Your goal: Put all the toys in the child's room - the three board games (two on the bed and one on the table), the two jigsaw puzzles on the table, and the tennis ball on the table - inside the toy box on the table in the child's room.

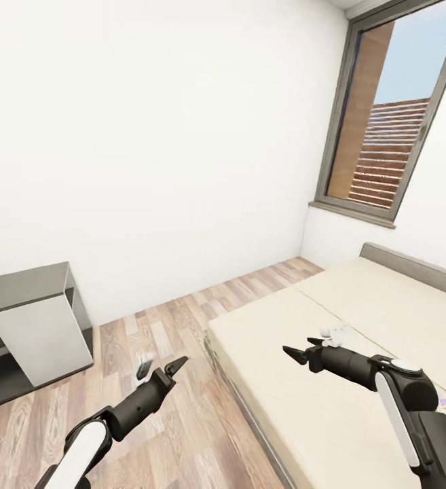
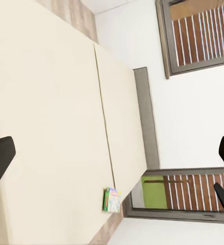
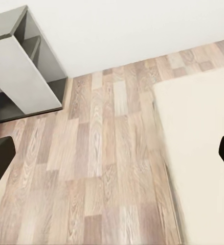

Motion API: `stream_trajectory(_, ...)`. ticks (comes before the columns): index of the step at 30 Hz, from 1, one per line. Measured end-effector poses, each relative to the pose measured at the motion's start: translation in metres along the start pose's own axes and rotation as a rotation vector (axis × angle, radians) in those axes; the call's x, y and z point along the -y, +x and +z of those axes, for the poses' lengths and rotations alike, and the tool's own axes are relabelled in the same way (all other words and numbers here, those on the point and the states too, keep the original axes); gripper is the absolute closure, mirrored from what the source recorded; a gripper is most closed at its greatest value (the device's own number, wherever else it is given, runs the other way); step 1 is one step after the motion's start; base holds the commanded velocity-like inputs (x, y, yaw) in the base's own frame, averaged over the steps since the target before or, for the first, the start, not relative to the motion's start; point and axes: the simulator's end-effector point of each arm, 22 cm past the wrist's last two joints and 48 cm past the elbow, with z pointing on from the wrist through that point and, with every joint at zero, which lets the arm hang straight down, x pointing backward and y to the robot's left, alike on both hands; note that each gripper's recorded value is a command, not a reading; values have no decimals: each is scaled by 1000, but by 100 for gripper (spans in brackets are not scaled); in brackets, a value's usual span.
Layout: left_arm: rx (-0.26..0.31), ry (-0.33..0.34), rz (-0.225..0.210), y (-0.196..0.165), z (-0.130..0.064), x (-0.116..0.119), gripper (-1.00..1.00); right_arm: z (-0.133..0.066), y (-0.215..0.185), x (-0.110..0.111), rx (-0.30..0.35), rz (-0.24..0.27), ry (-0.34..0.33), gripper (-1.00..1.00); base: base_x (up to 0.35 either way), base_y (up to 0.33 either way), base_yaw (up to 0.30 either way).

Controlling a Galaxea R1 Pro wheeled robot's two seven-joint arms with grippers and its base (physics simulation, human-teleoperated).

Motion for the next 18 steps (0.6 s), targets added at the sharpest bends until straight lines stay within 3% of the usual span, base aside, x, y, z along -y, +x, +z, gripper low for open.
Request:
stream_trajectory(11, 1, 6, 3, 0, -1, 2, -100, -1, -1, -1, 2, -3, -1, -100, -3, 0, 285)
stream_trajectory(18, 0, 8, 5, 0, -1, 3, -100, -1, -2, -2, 5, -5, -1, -100, -138, 0, 285)
